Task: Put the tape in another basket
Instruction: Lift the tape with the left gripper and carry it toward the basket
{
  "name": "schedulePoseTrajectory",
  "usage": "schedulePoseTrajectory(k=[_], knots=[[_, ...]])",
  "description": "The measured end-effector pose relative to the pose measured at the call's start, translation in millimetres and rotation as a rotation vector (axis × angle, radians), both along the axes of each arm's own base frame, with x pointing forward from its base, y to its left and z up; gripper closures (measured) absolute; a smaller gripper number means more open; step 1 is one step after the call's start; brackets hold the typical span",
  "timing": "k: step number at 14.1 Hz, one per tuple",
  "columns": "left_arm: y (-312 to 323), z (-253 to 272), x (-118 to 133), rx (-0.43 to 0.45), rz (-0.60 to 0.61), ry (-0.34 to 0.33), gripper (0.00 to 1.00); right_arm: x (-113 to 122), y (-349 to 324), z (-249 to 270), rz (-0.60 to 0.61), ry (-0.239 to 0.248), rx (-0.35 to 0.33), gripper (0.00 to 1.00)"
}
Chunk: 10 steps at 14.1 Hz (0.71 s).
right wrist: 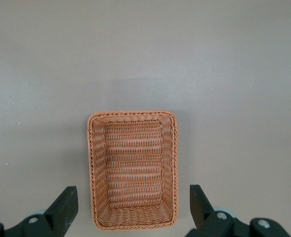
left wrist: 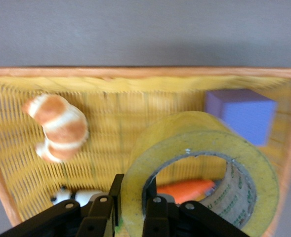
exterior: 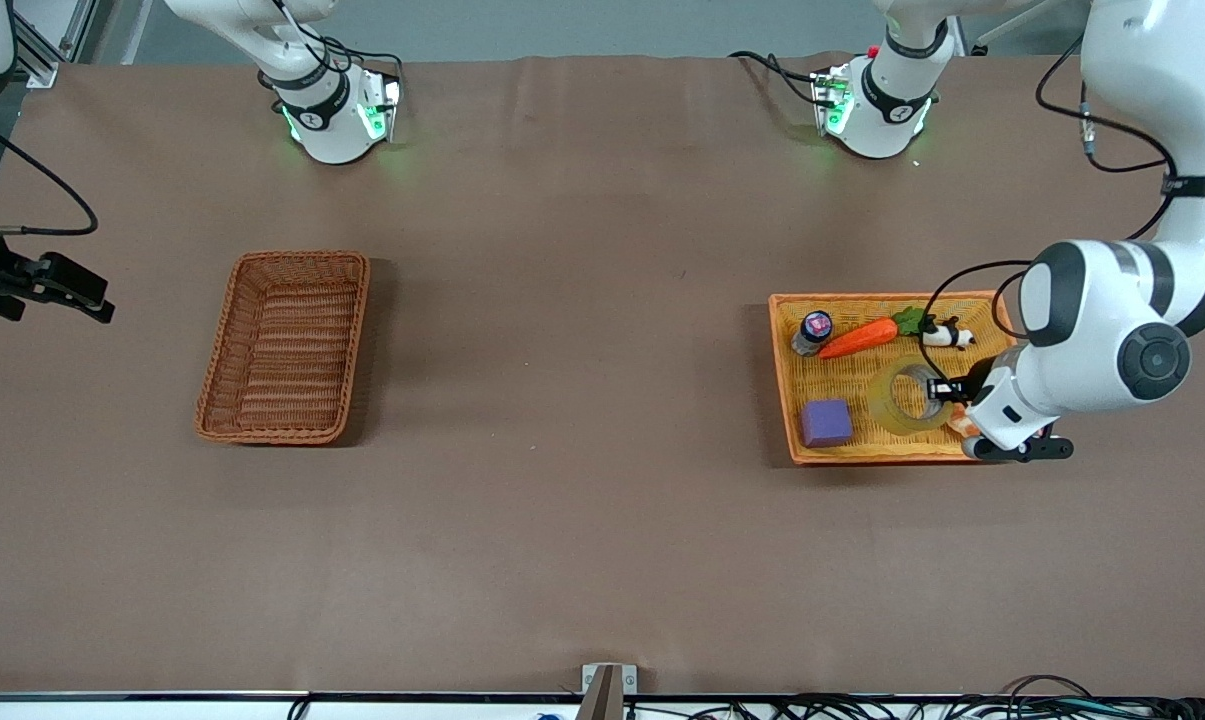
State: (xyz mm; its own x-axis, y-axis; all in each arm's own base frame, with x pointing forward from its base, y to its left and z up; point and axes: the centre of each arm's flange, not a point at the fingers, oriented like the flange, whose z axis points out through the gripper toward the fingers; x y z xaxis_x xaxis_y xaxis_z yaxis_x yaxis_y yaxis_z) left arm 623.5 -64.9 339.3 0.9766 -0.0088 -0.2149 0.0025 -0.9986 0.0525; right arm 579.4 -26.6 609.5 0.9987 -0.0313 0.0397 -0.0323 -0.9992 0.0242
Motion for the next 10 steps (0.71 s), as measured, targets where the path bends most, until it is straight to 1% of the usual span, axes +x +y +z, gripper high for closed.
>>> schedulePoseTrajectory(k=[2, 3, 7, 10], knots=[[-58.7, 22.7, -1.7, 0.001, 0.001, -0.001, 0.79, 0.0, 0.0, 0.0, 0.0, 0.0, 0.0, 0.0], [-97.3, 25.1, -5.9, 0.007, 0.003, -0.004, 0.79, 0.0, 0.0, -0.1, 0.0, 0.0, 0.0, 0.0], [-270.5, -2.9, -41.4, 0.039, 0.008, 0.014, 0.79, 0.0, -0.2, -0.5, 0.0, 0.001, 0.0, 0.0], [-364.2, -21.2, -64.1, 0.026, -0.012, 0.002, 0.79, 0.1, -1.1, -0.8, -0.002, 0.001, 0.0, 0.0]])
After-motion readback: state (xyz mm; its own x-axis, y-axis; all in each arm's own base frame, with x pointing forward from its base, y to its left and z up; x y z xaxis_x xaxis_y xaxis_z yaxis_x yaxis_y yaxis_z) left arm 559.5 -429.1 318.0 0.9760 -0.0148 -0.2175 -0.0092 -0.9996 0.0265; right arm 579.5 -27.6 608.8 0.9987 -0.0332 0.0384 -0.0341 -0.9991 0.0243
